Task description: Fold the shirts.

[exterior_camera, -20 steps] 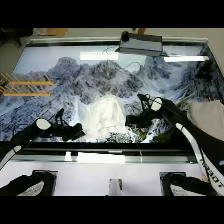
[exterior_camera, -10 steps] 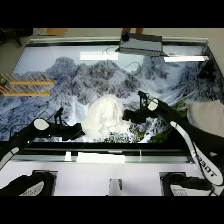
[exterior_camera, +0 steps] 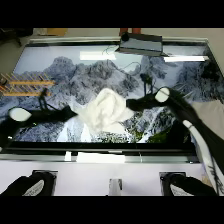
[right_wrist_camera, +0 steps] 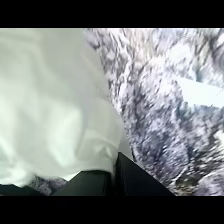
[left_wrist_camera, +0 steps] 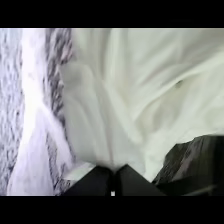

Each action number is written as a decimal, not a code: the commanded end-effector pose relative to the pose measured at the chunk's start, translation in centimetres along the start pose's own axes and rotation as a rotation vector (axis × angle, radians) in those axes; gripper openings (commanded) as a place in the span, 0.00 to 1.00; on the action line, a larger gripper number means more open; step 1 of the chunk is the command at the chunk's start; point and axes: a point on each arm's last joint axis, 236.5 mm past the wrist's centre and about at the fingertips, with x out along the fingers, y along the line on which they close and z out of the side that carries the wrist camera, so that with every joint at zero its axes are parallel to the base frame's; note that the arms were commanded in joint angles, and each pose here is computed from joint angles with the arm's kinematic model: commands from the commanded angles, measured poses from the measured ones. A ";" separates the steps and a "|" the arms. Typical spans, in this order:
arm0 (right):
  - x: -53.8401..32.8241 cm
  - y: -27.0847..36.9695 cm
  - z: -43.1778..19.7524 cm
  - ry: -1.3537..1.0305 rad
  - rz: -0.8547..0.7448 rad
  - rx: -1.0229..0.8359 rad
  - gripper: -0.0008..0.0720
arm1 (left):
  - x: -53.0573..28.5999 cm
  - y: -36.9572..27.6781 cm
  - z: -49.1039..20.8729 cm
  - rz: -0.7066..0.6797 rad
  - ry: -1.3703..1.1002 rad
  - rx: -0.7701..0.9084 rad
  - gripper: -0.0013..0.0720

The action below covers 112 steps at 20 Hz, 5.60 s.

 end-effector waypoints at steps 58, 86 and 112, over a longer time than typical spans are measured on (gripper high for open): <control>-10.7 -22.2 -8.9 0.366 -0.255 0.640 0.67 | 3.7 19.3 6.7 0.294 0.343 -0.128 0.59; 1.7 -13.9 -12.6 0.349 -0.092 0.560 0.05 | -0.1 12.1 8.4 0.202 0.276 0.123 0.06; -51.3 2.8 7.8 -1.005 -0.495 -0.186 0.05 | -43.3 -26.1 10.8 0.115 -0.997 0.779 0.06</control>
